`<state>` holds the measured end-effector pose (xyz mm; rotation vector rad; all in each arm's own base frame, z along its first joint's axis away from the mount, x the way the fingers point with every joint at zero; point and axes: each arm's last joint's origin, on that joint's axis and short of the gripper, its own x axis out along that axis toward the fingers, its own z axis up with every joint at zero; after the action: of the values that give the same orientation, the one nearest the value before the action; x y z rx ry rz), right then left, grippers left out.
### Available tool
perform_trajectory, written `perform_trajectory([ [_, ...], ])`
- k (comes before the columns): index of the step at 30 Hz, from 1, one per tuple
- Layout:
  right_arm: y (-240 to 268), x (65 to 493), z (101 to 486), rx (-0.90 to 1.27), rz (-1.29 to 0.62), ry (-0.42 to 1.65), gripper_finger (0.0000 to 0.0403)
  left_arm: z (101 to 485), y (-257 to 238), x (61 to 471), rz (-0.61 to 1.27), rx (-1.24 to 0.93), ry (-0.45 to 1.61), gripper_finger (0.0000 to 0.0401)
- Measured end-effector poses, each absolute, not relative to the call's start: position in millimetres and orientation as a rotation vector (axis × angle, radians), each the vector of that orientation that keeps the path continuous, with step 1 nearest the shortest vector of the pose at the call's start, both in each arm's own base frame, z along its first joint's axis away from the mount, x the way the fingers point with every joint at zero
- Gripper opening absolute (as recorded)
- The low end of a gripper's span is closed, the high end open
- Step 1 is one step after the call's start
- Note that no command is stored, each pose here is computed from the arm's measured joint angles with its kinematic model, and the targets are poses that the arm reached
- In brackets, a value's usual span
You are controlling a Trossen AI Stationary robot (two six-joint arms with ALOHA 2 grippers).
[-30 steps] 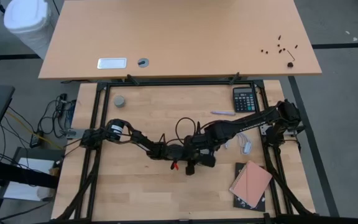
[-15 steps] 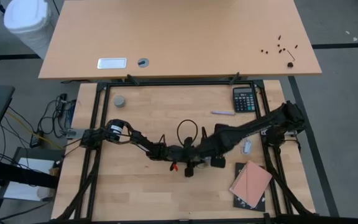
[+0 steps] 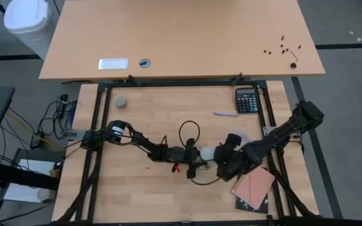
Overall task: Screw lightbulb
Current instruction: Remove the lightbulb from the bronze lamp socket
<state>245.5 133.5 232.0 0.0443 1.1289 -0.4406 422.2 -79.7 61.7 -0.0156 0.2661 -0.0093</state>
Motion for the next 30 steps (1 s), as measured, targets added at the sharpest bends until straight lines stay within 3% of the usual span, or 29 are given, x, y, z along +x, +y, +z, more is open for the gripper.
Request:
perform_trajectory([
  [8,132,224,175,0.126,-0.378,0.776,0.0374,62,-80,422,-0.007,-0.028,0.266,0.0189],
  [15,124,231,160,0.068,-0.404,0.605,0.0374,62,-79,422,0.006,-0.03,0.263,0.0189],
  [30,109,223,163,0.084,-0.496,0.671,0.0374,62,-78,423,0.035,-0.029,0.264,0.0188],
])
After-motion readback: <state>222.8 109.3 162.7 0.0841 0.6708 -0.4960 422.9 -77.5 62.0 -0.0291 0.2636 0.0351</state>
